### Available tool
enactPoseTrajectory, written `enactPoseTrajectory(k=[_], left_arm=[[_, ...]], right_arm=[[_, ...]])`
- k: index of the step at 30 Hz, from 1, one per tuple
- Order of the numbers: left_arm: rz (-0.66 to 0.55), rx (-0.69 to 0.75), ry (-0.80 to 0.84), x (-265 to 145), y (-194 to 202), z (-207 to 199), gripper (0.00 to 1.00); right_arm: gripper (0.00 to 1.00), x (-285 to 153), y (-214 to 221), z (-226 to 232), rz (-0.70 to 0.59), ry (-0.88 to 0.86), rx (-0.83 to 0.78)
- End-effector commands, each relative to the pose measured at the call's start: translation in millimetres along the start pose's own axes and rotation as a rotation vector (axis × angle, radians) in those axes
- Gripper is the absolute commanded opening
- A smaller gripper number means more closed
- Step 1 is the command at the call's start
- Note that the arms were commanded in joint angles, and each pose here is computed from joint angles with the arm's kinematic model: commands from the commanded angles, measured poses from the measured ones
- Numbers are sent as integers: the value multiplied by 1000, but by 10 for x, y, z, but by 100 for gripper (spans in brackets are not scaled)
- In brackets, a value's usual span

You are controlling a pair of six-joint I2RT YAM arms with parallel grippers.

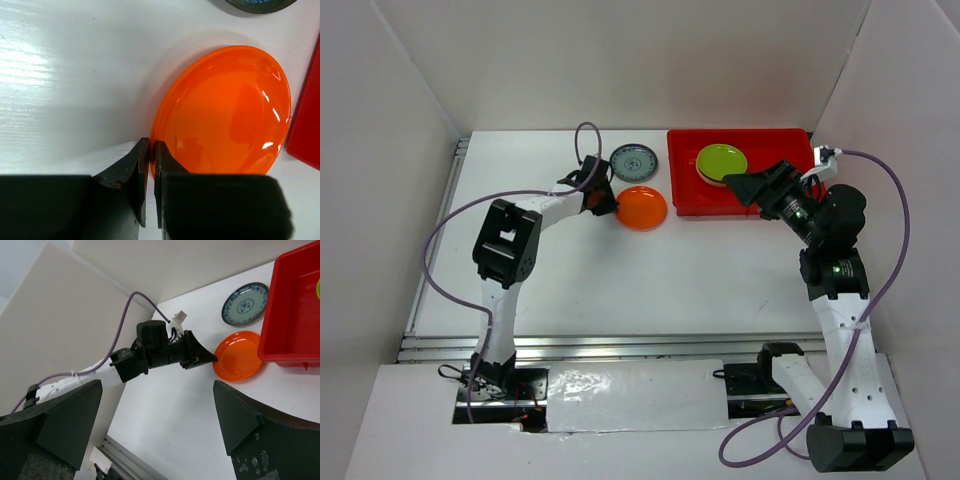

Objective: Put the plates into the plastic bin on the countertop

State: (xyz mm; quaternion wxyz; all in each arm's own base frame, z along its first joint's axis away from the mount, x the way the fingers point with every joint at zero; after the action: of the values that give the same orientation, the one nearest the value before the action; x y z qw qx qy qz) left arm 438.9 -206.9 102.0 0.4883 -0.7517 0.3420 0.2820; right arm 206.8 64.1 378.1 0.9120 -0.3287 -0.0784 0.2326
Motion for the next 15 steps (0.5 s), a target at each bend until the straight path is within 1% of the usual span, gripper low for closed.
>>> enactPoseTrajectory(k=[1, 2, 3, 4, 5, 6, 7, 9, 10, 12, 13, 15], left_arm=[[48, 8, -42, 124, 78, 95, 12], [47, 5, -56, 125, 68, 116, 0], [53, 1, -78, 104, 66, 137, 0], [47, -4, -103, -12, 34, 130, 0], [29, -12, -163, -73, 60, 213, 0], [0, -21, -170, -173, 37, 218, 0], [-32, -27, -165, -374, 59, 255, 0], [-78, -25, -139, -547, 21, 258, 0], [-102, -11, -125, -711, -22, 237, 0], [-115, 12, -98, -882, -49, 211, 0], [-141, 14, -77, -1042, -64, 199, 0], [-159, 20, -34, -1211, -67, 184, 0]], right_arm=[[100, 18, 87, -49, 54, -16, 11], [100, 22, 110, -77, 62, -13, 17], [100, 21, 115, -88, 62, -11, 18], [100, 28, 125, -108, 65, -8, 19], [100, 46, 132, -139, 66, -1, 21], [100, 54, 134, -158, 69, 7, 23], [100, 91, 141, -199, 78, 18, 28], [100, 132, 147, -239, 89, 19, 33], [100, 160, 158, -260, 97, 16, 46], [100, 224, 183, -305, 100, 6, 48], [100, 310, 252, -339, 137, 5, 52], [100, 444, 336, -396, 181, 0, 33]])
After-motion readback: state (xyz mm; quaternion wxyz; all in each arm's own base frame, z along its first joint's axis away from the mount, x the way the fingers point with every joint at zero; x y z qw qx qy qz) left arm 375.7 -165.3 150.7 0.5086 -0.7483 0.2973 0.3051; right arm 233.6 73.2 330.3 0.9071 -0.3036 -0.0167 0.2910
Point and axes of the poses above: each gripper's point midway between its finger pads, its own x axis out along the fingers, its own z axis along the line the jaws close on, y = z × x, the point moved 9 cm from there along -x, back along the fingers, and after that the axes turned 6 degrees about x, right-handed, at the moved point
